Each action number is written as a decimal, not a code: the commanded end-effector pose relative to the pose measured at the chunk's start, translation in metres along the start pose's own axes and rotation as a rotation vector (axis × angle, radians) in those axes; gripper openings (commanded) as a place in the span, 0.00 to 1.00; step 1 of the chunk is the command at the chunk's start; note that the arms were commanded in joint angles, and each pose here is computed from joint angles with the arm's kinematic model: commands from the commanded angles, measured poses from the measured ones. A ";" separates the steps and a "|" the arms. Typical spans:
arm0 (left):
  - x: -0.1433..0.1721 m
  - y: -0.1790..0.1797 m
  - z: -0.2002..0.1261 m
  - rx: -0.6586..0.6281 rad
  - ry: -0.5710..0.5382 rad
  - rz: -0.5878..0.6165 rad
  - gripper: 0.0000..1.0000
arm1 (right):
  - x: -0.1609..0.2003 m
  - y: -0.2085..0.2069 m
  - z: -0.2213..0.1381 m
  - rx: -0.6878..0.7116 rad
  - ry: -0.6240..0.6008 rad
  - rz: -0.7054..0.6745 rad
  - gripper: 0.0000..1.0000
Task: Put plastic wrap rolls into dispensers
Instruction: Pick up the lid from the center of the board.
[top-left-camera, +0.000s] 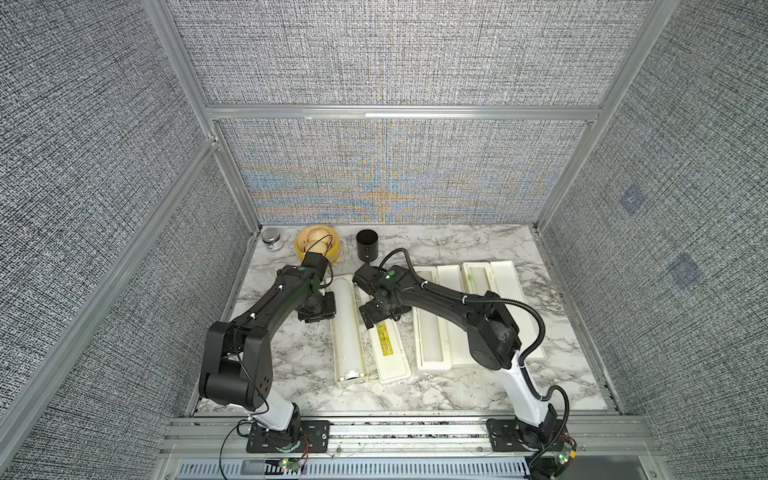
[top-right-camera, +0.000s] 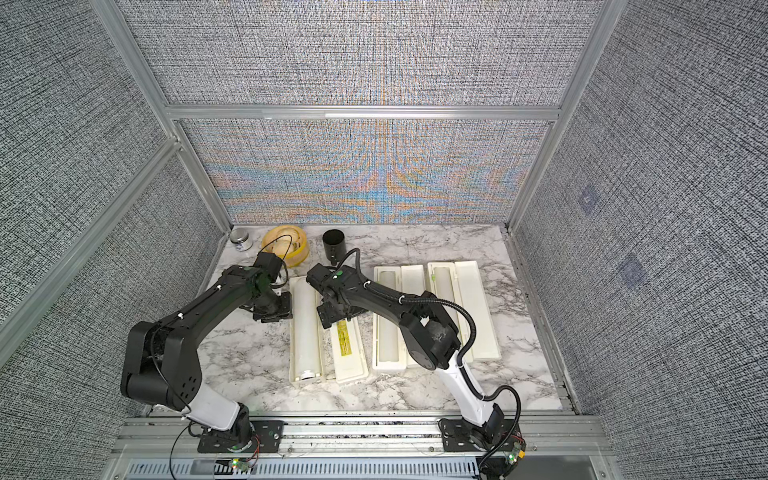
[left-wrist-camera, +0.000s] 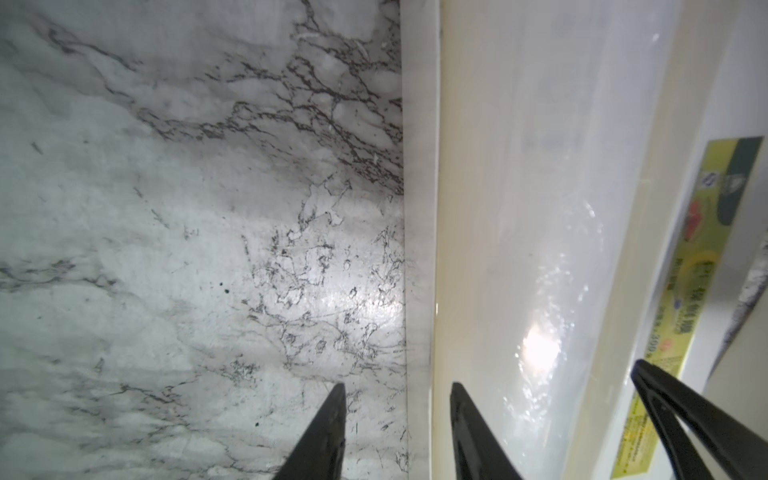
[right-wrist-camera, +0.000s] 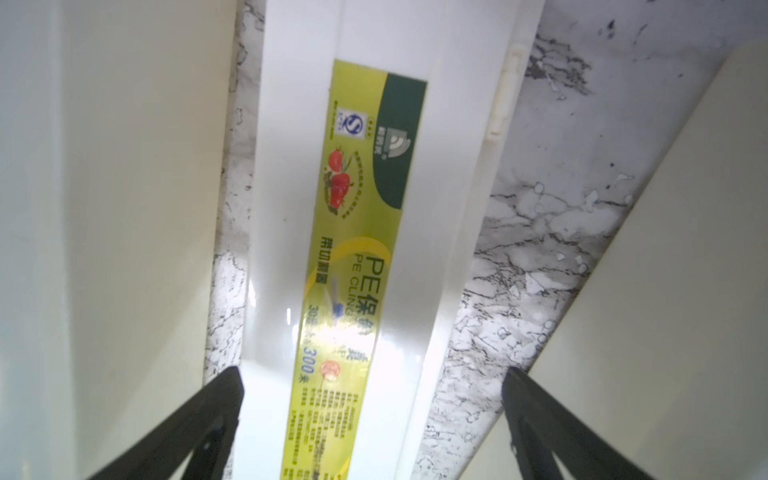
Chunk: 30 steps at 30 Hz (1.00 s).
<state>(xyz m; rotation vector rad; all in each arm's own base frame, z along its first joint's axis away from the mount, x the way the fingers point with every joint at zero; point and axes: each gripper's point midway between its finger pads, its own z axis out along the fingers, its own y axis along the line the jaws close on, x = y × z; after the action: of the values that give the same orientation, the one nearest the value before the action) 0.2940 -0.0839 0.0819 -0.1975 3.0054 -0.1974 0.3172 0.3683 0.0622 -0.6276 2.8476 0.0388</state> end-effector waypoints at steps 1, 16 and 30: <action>0.004 -0.001 -0.003 0.045 0.016 -0.011 0.43 | 0.011 0.006 0.006 -0.061 0.071 0.005 0.99; 0.004 0.004 -0.001 0.121 0.007 -0.061 0.44 | 0.026 0.014 0.026 -0.065 0.134 0.072 0.99; 0.001 -0.001 -0.010 0.215 -0.011 -0.094 0.43 | 0.021 0.009 0.008 -0.026 0.073 0.087 0.92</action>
<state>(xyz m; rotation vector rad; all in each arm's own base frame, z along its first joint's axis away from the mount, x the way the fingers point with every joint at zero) 0.2895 -0.0802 0.0865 -0.3185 2.9594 -0.4621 0.2923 0.3748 0.0283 -0.5531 2.9778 0.0859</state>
